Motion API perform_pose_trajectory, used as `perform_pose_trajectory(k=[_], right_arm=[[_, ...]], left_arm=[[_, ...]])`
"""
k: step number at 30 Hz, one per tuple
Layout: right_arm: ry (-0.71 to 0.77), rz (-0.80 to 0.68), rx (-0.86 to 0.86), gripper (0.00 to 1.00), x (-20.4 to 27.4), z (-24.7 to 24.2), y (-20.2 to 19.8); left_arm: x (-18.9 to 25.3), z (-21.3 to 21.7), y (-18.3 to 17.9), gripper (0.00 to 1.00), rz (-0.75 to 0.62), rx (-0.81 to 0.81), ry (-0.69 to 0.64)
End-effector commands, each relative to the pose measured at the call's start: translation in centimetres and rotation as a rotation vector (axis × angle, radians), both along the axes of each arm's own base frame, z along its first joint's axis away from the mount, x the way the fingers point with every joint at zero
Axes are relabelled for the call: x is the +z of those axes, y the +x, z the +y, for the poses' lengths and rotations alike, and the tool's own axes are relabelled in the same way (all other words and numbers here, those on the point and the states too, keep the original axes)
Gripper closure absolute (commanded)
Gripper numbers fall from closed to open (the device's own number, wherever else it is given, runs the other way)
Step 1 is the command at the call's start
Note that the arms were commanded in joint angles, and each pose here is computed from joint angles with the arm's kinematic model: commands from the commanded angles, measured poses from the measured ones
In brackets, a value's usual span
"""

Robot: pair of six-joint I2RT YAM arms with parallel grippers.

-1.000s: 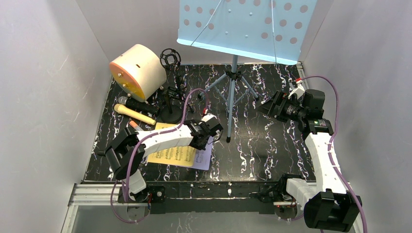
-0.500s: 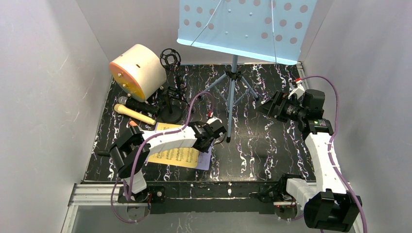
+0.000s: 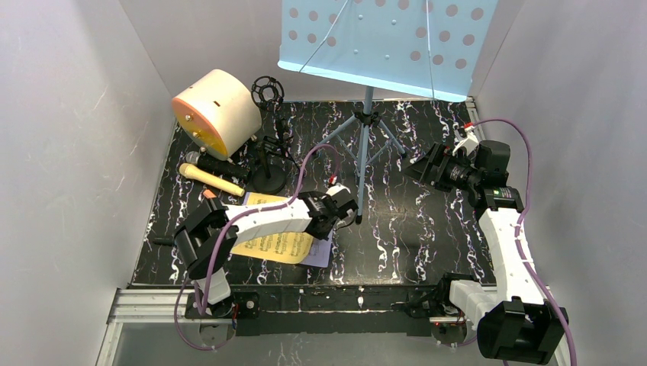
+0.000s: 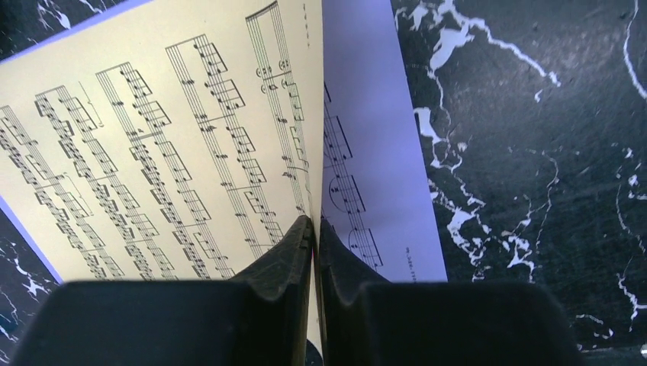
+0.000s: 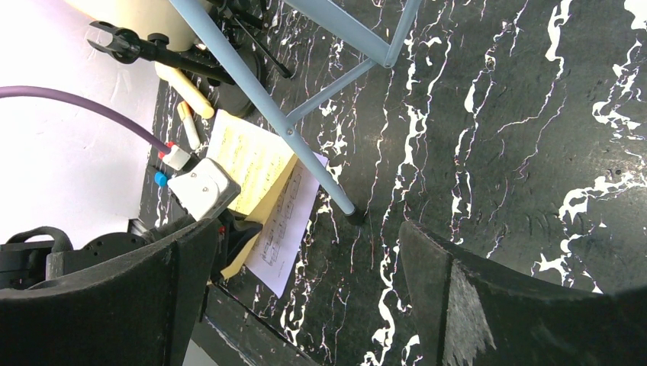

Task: Pack up the instrument practice props
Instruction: Place the sheet music at the center of the board.

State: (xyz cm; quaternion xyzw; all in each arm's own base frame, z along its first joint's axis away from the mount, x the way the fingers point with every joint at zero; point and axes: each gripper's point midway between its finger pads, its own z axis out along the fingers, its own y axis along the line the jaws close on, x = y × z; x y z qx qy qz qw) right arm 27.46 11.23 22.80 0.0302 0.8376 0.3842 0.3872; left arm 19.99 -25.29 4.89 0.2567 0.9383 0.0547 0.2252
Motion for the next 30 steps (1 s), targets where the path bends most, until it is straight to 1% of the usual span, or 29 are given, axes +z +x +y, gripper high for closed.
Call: perform_pose_trajectory(k=[1, 10, 15, 21, 24, 26, 30], right_arm=[[-0.007, -0.040, 0.011, 0.03, 0.5, 0.0, 0.1], [-0.009, -0.044, 0.013, 0.03, 0.6, 0.0, 0.0], [-0.004, -0.040, 0.016, 0.03, 0.4, 0.1, 0.0], [0.002, -0.039, 0.023, 0.03, 0.3, 0.2, 0.0], [0.005, -0.038, 0.026, 0.03, 0.2, 0.3, 0.0], [0.006, -0.036, 0.028, 0.03, 0.2, 0.3, -0.1], [0.008, -0.034, 0.029, 0.03, 0.1, 0.3, -0.1]], left_arm=[[1.0, -0.4, 1.6, 0.95, -0.075, 0.032, 0.015], [0.3, -0.2, 1.5, 0.93, -0.065, 0.039, 0.038], [0.7, -0.9, 1.1, 0.77, -0.050, 0.038, -0.019], [1.8, -1.8, 1.4, 0.55, -0.070, 0.037, -0.082], [1.5, -2.3, 1.4, 0.47, -0.061, 0.030, -0.097], [1.1, -2.7, 1.2, 0.42, -0.041, 0.025, -0.108], [0.3, -3.4, 0.9, 0.38, -0.011, 0.020, -0.136]])
